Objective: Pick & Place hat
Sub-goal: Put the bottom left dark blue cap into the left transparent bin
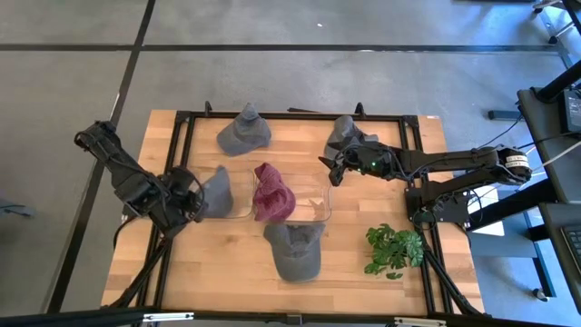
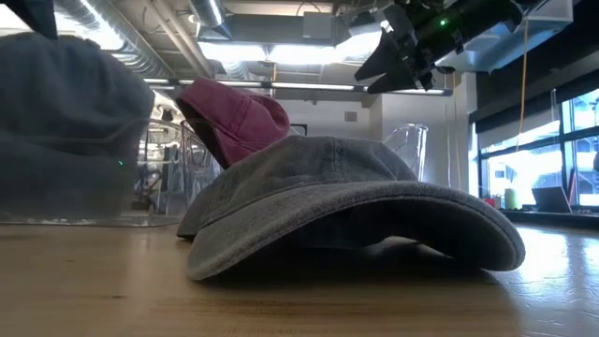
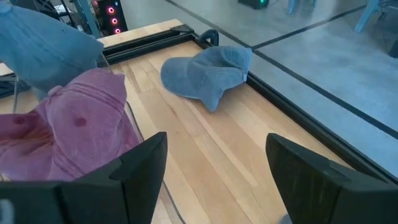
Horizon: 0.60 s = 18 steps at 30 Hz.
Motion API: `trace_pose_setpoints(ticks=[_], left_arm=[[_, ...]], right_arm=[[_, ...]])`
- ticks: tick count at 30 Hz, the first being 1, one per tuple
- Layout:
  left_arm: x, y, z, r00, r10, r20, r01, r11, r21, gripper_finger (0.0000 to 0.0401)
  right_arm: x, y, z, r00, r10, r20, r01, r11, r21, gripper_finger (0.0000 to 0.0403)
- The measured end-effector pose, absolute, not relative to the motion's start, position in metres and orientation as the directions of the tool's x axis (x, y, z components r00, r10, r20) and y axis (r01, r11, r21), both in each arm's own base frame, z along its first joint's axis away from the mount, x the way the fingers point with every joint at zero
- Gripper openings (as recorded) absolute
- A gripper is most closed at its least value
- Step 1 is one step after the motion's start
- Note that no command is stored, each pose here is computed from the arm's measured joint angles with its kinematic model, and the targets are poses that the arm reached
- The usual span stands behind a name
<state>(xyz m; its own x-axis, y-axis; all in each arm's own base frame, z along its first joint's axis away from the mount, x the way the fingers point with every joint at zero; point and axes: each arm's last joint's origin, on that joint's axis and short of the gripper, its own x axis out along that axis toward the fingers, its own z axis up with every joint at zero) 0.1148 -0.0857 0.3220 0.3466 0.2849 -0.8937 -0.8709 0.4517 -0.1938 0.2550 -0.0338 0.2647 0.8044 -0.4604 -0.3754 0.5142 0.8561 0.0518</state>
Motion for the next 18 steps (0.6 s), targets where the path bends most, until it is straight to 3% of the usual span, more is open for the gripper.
trace_pose_setpoints(ticks=[8, 18], left_arm=[[0.118, -0.095, 0.302, 0.171, 0.215, -0.961, -0.964, 0.236, -0.119, 0.0002], [0.118, -0.099, 0.3, 0.096, 0.154, -0.983, -0.992, 0.099, -0.082, 0.0003]], right_arm=[[0.255, -0.034, 0.264, 0.802, -0.461, -0.38, 0.496, 0.868, -0.005, 0.0273], [0.254, -0.034, 0.263, 0.796, -0.46, -0.394, 0.478, 0.876, -0.056, 0.0273]])
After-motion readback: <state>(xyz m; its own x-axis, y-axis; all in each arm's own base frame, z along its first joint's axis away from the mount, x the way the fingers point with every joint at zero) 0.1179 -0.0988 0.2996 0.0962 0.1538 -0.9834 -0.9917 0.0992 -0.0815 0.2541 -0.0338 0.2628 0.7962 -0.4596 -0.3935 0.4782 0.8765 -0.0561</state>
